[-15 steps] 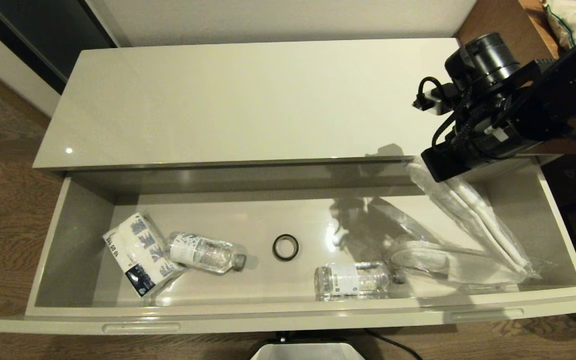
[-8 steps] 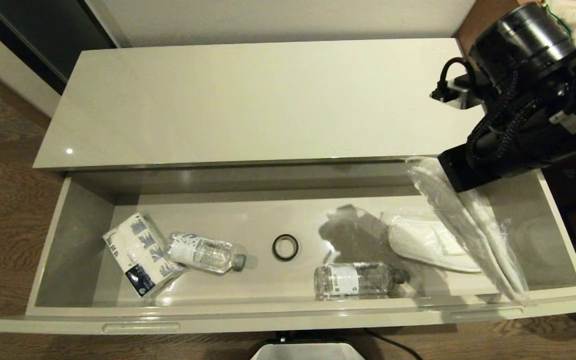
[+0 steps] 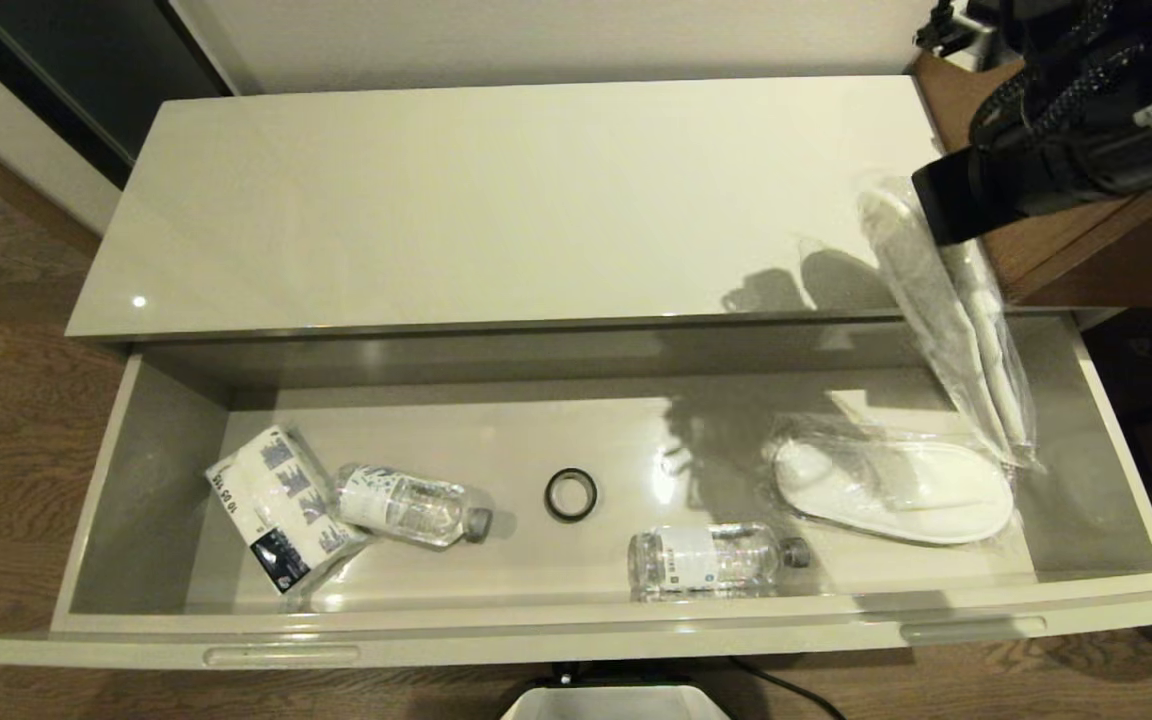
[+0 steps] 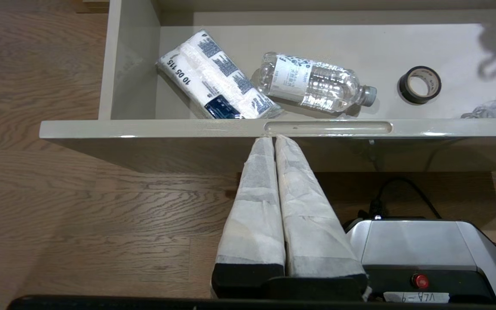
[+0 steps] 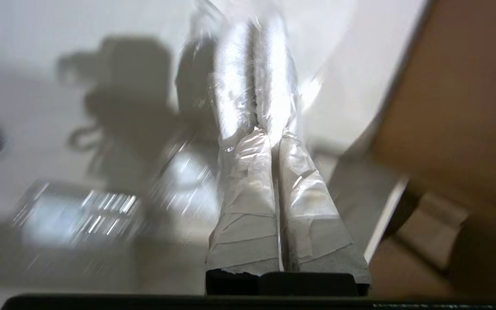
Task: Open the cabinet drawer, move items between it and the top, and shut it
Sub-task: Place the disposable slippers on the table
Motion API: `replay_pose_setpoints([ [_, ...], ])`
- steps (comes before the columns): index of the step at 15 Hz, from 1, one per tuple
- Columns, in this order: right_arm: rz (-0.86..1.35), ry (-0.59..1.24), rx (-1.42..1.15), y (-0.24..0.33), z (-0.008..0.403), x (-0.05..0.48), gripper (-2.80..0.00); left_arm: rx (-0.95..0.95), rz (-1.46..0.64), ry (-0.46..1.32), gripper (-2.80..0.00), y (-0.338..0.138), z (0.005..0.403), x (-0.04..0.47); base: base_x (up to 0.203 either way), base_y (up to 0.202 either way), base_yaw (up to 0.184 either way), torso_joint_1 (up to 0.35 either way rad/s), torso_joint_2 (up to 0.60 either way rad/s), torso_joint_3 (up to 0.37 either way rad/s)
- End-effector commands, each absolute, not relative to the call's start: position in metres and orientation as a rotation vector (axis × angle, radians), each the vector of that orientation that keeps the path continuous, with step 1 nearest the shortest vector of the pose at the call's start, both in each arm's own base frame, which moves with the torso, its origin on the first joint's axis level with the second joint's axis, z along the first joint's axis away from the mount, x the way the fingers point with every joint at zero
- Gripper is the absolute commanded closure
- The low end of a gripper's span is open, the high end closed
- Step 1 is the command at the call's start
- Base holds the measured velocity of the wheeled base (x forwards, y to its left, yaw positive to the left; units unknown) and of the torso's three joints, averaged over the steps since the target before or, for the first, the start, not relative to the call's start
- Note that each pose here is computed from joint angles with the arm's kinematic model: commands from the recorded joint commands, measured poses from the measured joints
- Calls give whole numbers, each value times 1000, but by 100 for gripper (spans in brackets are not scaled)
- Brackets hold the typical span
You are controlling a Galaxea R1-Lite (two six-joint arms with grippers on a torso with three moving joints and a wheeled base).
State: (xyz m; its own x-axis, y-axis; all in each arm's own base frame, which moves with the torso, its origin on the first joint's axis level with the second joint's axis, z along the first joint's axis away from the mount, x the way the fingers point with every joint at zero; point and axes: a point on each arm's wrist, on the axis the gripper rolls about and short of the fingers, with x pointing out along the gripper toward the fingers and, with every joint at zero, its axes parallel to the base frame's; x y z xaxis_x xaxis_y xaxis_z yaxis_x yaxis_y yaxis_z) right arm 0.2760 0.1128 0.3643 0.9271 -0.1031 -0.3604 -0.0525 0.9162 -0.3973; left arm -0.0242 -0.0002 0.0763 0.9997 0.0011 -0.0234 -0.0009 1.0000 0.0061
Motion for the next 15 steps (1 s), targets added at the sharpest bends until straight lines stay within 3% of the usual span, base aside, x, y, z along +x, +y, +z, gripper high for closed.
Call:
replay_pose_setpoints([
  [1, -93, 212, -451, 113, 364, 321, 0, 6, 1, 23, 0, 0, 76, -24, 0, 0, 0, 0, 0, 0],
  [4, -166, 67, -496, 117, 363, 351, 0, 6, 1, 23, 0, 0, 76, -24, 0, 0, 0, 0, 0, 0],
  [9, -205, -63, -528, 116, 381, 348, 0, 6, 1, 23, 0, 0, 76, -24, 0, 0, 0, 0, 0, 0],
  [15, -270, -125, -558, 108, 366, 381, 0, 6, 1, 23, 0, 0, 76, -24, 0, 0, 0, 0, 0, 0],
])
